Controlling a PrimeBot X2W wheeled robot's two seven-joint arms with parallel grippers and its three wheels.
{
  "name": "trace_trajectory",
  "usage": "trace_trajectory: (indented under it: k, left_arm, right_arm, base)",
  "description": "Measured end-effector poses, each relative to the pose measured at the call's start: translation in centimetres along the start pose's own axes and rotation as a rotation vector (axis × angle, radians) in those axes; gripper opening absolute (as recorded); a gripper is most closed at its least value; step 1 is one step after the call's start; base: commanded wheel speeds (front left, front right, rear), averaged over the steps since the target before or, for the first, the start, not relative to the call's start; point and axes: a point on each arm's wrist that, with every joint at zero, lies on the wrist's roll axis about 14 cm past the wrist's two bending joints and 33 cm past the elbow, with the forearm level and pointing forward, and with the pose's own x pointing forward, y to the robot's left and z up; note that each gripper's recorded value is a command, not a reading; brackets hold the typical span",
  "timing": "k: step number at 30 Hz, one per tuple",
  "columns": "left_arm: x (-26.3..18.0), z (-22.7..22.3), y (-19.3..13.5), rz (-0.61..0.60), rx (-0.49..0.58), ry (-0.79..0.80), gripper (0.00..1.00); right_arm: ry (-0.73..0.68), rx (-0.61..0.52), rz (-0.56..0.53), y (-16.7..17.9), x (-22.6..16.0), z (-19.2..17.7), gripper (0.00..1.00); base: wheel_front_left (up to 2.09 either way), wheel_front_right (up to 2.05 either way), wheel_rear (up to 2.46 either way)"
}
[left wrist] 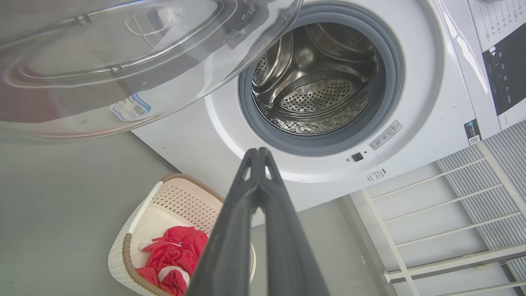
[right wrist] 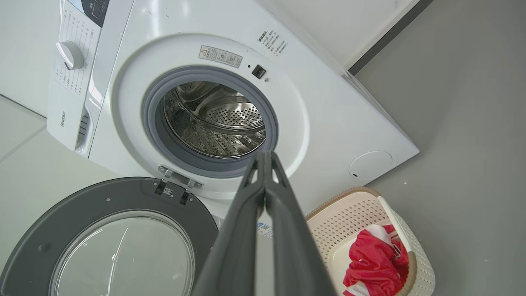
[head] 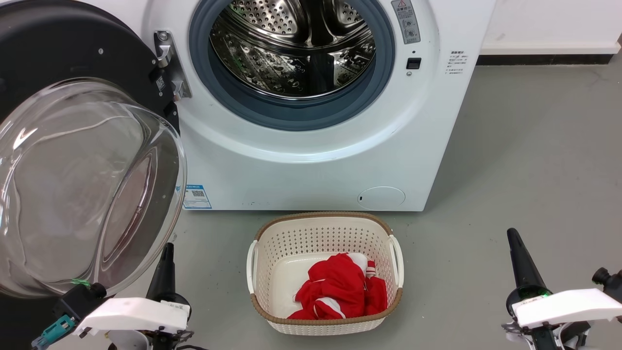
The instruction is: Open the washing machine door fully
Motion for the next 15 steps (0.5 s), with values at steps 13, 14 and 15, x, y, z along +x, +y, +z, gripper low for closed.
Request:
trace_trajectory:
  k: [13,14,15]
  left_arm:
    - [0.27,-0.01,-0.25,-0.008,-0.157,0.013,0.0]
    - [0.28,-0.02,-0.24,-0.008,-0.169,0.015,0.0]
    - [0.3,-0.02,-0.25,-0.008,-0.179,0.016,0.0]
  right_arm:
    - [-0.002,0.154,-0.01,-0.21,0.25,0.28,0.0]
    - [-0.004,0.165,-0.011,-0.23,0.27,0.32,0.0]
    - [-0.003,0.175,-0.011,-0.26,0.28,0.32,0.0]
  base:
    - [0.0,0.0,0.0]
    - [0.0,0.0,0.0]
    - [0.0,0.0,0.0]
